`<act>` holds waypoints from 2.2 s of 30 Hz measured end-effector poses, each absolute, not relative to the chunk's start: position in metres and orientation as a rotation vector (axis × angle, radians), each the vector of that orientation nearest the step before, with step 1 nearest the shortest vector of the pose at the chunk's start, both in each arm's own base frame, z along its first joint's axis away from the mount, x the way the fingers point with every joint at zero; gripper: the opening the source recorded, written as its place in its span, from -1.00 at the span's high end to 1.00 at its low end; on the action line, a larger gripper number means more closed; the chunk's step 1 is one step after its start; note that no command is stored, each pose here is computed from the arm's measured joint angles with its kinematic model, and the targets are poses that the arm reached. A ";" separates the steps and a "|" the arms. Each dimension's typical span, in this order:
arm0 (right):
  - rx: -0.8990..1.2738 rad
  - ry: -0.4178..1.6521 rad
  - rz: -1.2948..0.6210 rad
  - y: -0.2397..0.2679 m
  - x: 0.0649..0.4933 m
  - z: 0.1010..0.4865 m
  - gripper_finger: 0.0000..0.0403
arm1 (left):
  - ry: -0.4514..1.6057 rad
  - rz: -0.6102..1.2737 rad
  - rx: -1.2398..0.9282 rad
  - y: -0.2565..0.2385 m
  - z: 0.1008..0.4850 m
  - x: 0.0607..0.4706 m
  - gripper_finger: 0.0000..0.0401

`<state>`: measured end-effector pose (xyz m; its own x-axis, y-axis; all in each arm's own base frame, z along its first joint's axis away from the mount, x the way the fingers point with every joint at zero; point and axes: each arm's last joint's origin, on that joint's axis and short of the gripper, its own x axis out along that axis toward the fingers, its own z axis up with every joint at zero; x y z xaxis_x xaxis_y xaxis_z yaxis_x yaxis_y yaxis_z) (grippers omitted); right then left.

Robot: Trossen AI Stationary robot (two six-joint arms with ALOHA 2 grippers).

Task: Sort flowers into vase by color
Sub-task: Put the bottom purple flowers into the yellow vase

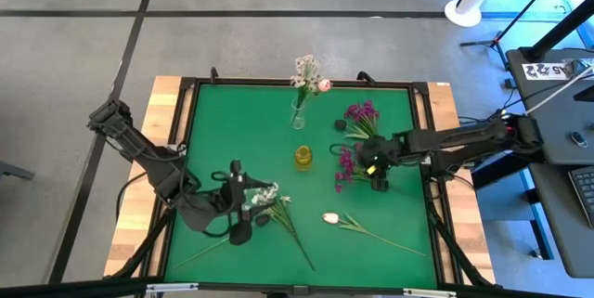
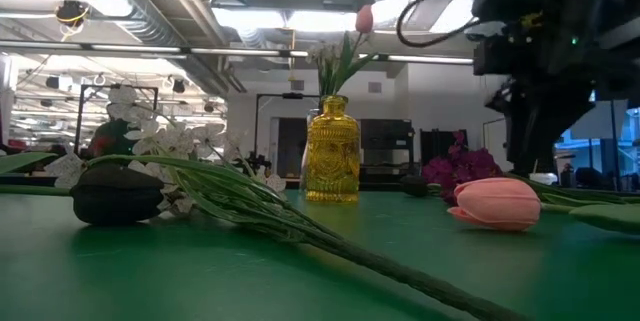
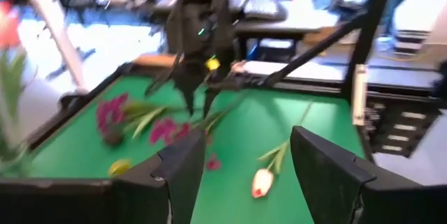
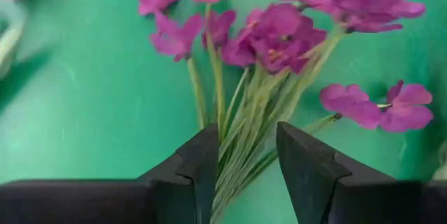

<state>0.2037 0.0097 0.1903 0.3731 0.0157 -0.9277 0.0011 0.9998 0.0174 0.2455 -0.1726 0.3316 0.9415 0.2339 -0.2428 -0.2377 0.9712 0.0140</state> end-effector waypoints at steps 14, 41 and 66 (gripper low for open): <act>-0.054 1.331 -0.116 0.036 0.204 0.182 -0.05 | 0.085 0.206 -0.151 -0.146 0.271 0.219 -0.03; 0.212 1.360 -0.153 0.013 0.188 0.137 0.12 | 0.086 0.181 -0.174 -0.146 0.268 0.218 -0.03; 0.299 0.921 -0.001 0.016 0.195 0.218 0.92 | 0.084 0.189 -0.177 -0.146 0.268 0.218 -0.03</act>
<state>0.1955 0.0164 0.2175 0.6077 0.1263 -0.7841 0.1282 0.9587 0.2537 0.2182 -0.1460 0.2680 0.9789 0.1789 -0.0992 -0.1935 0.9669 -0.1666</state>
